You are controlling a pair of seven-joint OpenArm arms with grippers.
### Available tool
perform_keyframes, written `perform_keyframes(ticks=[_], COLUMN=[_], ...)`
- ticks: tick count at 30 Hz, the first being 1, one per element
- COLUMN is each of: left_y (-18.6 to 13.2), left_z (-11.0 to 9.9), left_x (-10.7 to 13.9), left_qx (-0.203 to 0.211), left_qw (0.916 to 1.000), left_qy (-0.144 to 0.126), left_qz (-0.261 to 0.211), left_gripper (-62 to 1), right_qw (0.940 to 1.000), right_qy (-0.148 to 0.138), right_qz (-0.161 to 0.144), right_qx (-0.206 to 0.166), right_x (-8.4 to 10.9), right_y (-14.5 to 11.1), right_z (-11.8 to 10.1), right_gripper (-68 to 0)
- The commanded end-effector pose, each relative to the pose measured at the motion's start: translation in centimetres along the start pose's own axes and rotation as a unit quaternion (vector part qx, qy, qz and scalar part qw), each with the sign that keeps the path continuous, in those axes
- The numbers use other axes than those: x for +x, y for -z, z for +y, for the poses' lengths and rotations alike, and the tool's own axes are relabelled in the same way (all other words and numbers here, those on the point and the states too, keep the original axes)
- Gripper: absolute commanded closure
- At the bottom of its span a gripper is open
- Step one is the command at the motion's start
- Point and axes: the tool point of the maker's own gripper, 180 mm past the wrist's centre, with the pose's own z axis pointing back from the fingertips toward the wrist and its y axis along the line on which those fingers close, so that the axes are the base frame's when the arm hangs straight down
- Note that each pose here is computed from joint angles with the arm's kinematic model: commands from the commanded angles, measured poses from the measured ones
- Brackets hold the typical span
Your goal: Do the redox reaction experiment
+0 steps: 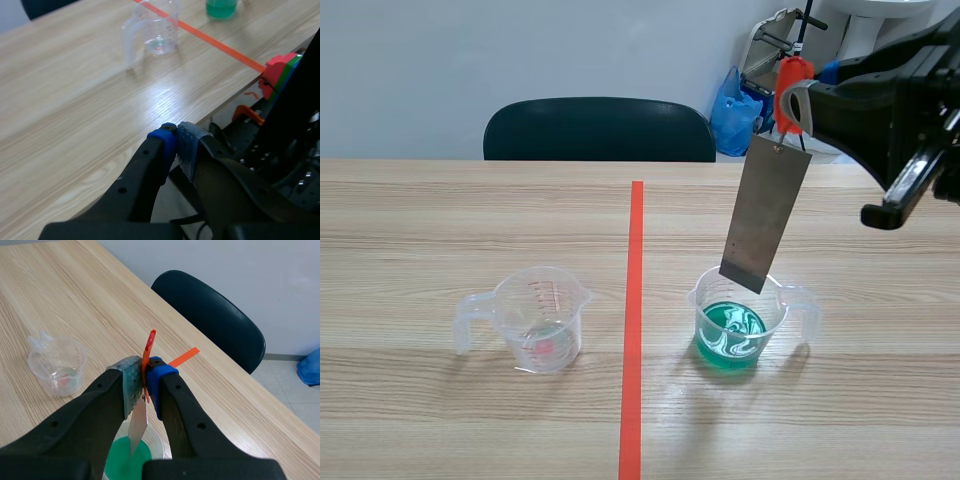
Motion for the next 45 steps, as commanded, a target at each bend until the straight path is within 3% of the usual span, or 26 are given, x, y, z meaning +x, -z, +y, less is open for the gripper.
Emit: perform_keyframes(ticks=[1, 3, 6, 7, 11, 45], left_y=[0.16, -0.17, -0.44, -0.46, -0.54, -0.53], left_z=[-0.04, -0.01, 0.17, 0.38, 0.80, 0.83], left_x=[1.03, 1.08, 0.88, 1.00, 1.12, 1.14], left_qx=[-0.005, 0.000, 0.007, 0.013, 0.025, 0.025], left_qw=[0.9996, 0.9996, 0.9997, 0.9995, 0.9991, 0.9991], left_qy=[0.005, 0.003, 0.001, 0.001, -0.011, -0.011], left_qz=[-0.027, -0.029, -0.025, -0.028, -0.032, -0.033], left_gripper=[-6.6, -19.5, -54.2, -62.0, -62.3, -62.3], right_qw=[0.9998, 0.9998, 0.9998, 0.9998, 0.9998, 0.9998], right_qy=[-0.010, -0.009, -0.009, -0.009, -0.009, -0.009], right_qz=[-0.018, -0.018, -0.018, -0.018, -0.018, -0.018], right_qx=[-0.001, -0.001, -0.001, -0.001, -0.001, -0.001], right_x=[1.25, 1.25, 1.25, 1.25, 1.25, 1.25], right_y=[-0.09, -0.09, -0.09, -0.09, -0.09, -0.09], right_z=[-0.09, -0.09, -0.09, -0.09, -0.09, -0.09], right_gripper=[-0.6, -0.6, -0.6, -0.6, -0.6, -0.6])
